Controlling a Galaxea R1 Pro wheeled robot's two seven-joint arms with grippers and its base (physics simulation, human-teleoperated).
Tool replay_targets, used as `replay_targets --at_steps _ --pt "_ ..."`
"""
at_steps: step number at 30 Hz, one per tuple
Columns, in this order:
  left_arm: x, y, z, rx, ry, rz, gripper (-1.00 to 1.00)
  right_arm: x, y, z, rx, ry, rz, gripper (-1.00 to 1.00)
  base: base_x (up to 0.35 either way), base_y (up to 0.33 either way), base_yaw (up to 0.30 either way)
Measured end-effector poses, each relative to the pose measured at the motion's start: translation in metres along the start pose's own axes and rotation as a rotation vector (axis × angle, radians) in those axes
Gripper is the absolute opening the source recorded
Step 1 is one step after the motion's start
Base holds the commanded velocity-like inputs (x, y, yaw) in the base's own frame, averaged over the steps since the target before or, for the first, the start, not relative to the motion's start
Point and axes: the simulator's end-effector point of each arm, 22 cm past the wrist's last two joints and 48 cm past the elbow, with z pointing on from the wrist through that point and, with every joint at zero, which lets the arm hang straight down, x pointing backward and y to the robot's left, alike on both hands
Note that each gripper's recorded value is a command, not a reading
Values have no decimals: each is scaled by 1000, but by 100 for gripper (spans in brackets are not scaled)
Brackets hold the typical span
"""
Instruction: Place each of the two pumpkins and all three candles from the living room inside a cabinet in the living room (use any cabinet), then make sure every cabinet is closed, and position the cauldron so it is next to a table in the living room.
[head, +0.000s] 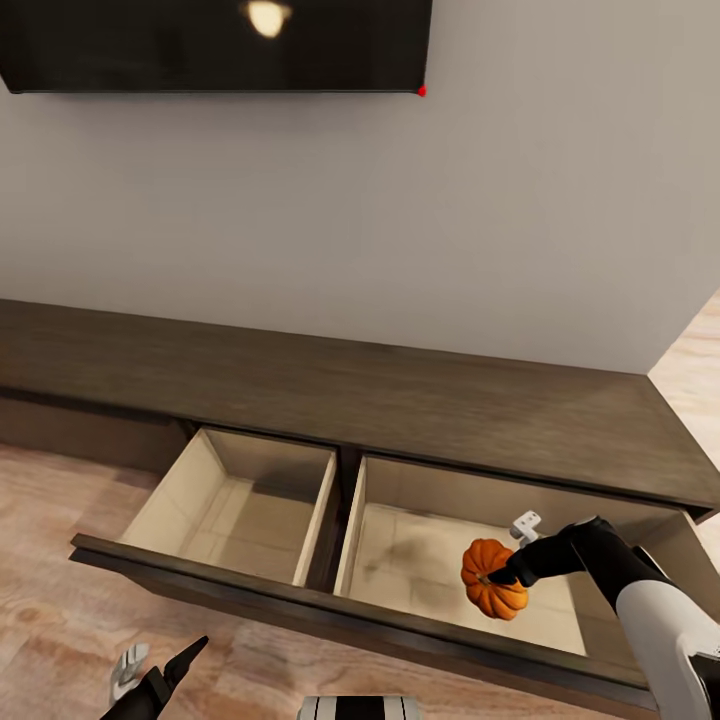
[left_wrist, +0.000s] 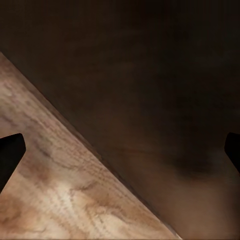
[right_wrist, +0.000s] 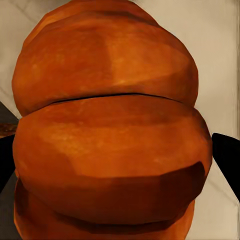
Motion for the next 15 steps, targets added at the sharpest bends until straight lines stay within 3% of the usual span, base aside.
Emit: replay_targets --at_steps 12,13,15 --pt "0 0 0 0 0 0 100 4 5 11 8 4 -15 -100 15 0 0" --pt "0 0 0 0 0 0 100 5 5 11 8 4 -16 100 0 0 0" --pt "0 0 0 0 0 0 100 4 7 13 7 2 -18 100 0 0 0"
